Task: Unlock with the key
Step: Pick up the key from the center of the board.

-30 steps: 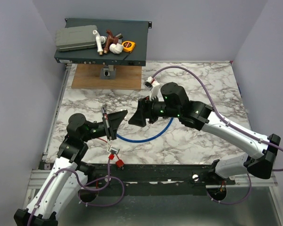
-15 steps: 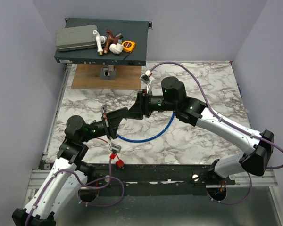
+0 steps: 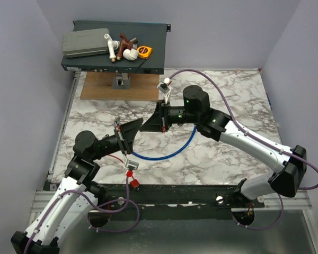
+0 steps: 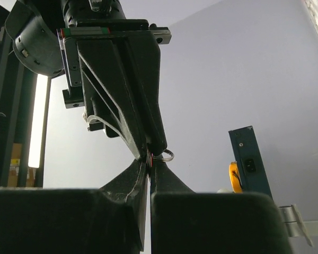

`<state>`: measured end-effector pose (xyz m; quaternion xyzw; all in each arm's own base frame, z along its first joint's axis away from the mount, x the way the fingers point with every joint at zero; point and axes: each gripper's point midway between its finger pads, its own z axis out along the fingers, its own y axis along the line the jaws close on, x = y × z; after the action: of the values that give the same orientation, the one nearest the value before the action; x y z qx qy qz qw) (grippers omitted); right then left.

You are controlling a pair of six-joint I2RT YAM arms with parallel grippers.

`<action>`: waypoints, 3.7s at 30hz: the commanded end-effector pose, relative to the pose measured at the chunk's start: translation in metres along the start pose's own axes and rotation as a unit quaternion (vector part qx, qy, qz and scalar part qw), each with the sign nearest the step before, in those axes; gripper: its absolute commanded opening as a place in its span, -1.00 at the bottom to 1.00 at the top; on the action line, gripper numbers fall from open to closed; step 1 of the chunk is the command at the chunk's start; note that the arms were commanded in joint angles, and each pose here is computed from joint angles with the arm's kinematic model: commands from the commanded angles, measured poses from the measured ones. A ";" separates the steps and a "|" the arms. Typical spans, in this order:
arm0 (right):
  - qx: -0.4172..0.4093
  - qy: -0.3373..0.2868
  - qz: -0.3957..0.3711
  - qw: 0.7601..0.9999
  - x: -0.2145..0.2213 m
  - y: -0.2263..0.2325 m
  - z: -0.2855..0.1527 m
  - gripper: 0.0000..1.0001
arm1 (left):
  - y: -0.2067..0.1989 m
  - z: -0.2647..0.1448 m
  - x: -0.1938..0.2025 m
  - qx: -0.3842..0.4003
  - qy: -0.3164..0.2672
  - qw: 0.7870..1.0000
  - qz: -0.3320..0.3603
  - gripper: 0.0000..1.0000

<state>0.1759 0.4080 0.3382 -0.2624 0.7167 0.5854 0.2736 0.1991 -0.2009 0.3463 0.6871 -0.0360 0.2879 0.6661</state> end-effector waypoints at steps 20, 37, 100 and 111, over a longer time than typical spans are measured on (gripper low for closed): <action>-0.033 -0.048 0.006 0.998 -0.008 -0.013 -0.039 -0.99 | 0.007 -0.007 0.030 0.002 0.076 0.994 -0.084 0.23; -0.105 -0.004 0.002 0.994 -0.004 0.008 -0.033 -0.99 | -0.003 0.015 0.012 0.011 0.001 0.999 -0.036 -0.21; -0.085 0.013 0.019 0.996 0.002 -0.005 -0.026 -0.99 | 0.007 -0.003 0.011 -0.048 0.053 0.997 -0.023 -0.47; -0.090 0.015 0.016 0.996 -0.002 -0.003 -0.024 -0.99 | -0.002 0.000 -0.008 -0.033 0.014 0.999 -0.008 -0.49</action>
<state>0.1764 0.3815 0.3317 -0.2696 0.6795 0.6452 0.2221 0.2007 -0.1967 0.3556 0.6446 -0.0070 0.3032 0.7018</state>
